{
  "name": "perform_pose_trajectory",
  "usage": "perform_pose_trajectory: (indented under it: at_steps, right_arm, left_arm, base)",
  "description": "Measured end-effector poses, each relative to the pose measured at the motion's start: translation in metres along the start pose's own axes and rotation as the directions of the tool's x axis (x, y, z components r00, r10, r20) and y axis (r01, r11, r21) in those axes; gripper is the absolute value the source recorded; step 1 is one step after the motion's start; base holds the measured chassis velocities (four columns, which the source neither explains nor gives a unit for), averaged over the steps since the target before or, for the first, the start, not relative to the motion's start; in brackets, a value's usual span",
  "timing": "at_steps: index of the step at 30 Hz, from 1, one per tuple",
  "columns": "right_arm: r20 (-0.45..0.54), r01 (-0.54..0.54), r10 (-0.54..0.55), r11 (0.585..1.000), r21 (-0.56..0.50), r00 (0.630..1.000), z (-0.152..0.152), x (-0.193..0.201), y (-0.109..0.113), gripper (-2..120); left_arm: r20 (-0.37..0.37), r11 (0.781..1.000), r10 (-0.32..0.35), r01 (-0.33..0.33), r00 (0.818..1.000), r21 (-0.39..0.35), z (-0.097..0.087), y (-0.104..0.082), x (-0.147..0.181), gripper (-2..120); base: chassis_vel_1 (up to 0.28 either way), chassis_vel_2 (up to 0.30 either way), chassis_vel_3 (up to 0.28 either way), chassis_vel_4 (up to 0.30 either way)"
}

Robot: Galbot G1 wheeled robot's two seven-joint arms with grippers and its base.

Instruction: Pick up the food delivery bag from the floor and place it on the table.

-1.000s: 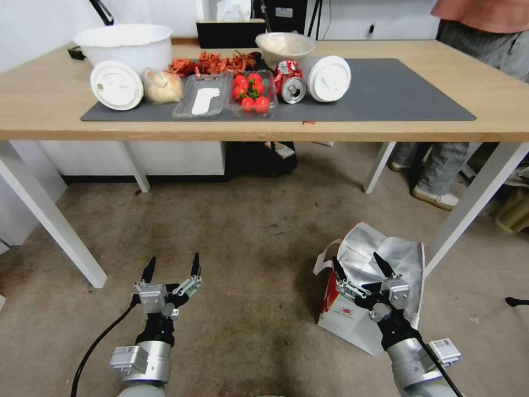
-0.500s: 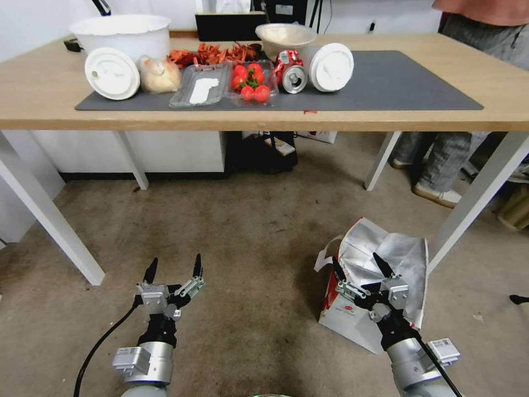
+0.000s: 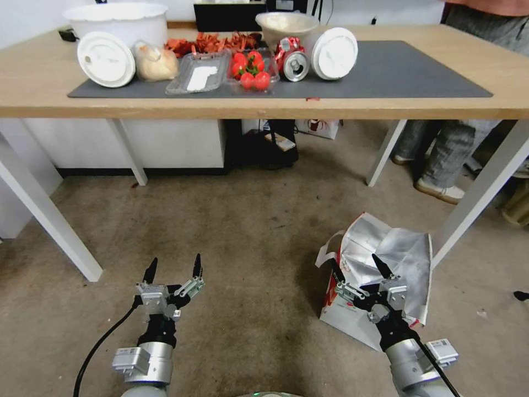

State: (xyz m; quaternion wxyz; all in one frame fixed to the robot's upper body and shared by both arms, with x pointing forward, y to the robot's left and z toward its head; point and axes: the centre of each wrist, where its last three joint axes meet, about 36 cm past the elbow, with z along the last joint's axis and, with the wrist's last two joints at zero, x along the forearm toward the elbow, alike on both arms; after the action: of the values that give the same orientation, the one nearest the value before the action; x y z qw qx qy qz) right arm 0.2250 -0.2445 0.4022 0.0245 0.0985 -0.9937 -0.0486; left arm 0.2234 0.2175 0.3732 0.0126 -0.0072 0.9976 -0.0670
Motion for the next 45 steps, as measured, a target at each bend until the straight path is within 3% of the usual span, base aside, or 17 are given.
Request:
perform_pose_trajectory:
  at_steps: [11, 15, 17, 18, 23, 25, 29, 32, 41, 45]
  right_arm:
    - [0.011, -0.009, 0.009, 1.000, 0.003, 1.000, -0.004, 0.000, -0.001, 100]
    - [0.036, -0.074, 0.073, 0.997, 0.034, 0.997, -0.029, -0.003, -0.010, 100]
    - [0.014, -0.193, 0.193, 0.978, 0.075, 0.981, -0.043, -0.008, -0.026, 100]
    - [0.014, -0.193, 0.193, 0.978, 0.075, 0.981, -0.043, -0.008, -0.026, 100]
    - [-0.037, -0.356, 0.363, 0.925, 0.132, 0.931, -0.049, -0.015, -0.059, 100]
    - [-0.070, -0.446, 0.460, 0.882, 0.152, 0.885, -0.052, -0.024, -0.088, 100]
    - [-0.097, -0.499, 0.519, 0.849, 0.170, 0.849, -0.050, -0.035, -0.107, 100]
    - [-0.181, -0.531, 0.563, 0.824, 0.195, 0.807, -0.042, -0.055, -0.129, 100]
    - [-0.342, -0.516, 0.562, 0.827, 0.224, 0.753, -0.030, -0.083, -0.141, 100]
    - [-0.372, -0.499, 0.548, 0.837, 0.226, 0.750, -0.024, -0.083, -0.139, 100]
  left_arm:
    - [0.006, 1.000, 0.014, -0.014, 1.000, -0.005, 0.008, 0.002, 0.000, 100]
    - [0.020, 1.000, 0.021, -0.021, 1.000, -0.010, 0.009, 0.003, -0.002, 100]
    - [0.021, 1.000, 0.021, -0.020, 1.000, -0.013, 0.008, 0.004, -0.002, 100]
    - [0.021, 1.000, 0.021, -0.020, 1.000, -0.013, 0.008, 0.004, -0.002, 100]
    - [0.022, 1.000, 0.023, -0.023, 1.000, -0.015, 0.008, 0.003, -0.002, 100]
    - [0.023, 1.000, 0.026, -0.026, 0.999, -0.010, 0.008, 0.002, -0.001, 100]
    - [0.025, 1.000, 0.028, -0.028, 0.999, -0.008, 0.009, 0.001, -0.001, 100]
    - [0.031, 1.000, 0.028, -0.028, 0.999, -0.008, 0.009, 0.001, 0.000, 100]
    - [0.033, 1.000, 0.018, -0.018, 0.999, -0.010, 0.016, 0.001, 0.001, 100]
    - [0.034, 1.000, 0.013, -0.013, 0.999, -0.008, 0.017, 0.001, 0.001, 100]
  base:
    - [0.000, 0.000, 0.000, 0.000]
    - [0.000, 0.000, 0.000, 0.000]
    - [0.000, 0.000, 0.000, 0.000]
    - [0.000, 0.000, 0.000, 0.000]
    - [0.000, 0.000, 0.000, 0.000]
    - [0.000, 0.000, 0.000, 0.000]
    - [0.000, 0.000, 0.000, 0.000]
    - [0.000, 0.000, 0.000, 0.000]
    - [0.000, 0.000, 0.000, 0.000]
    - [0.000, 0.000, 0.000, 0.000]
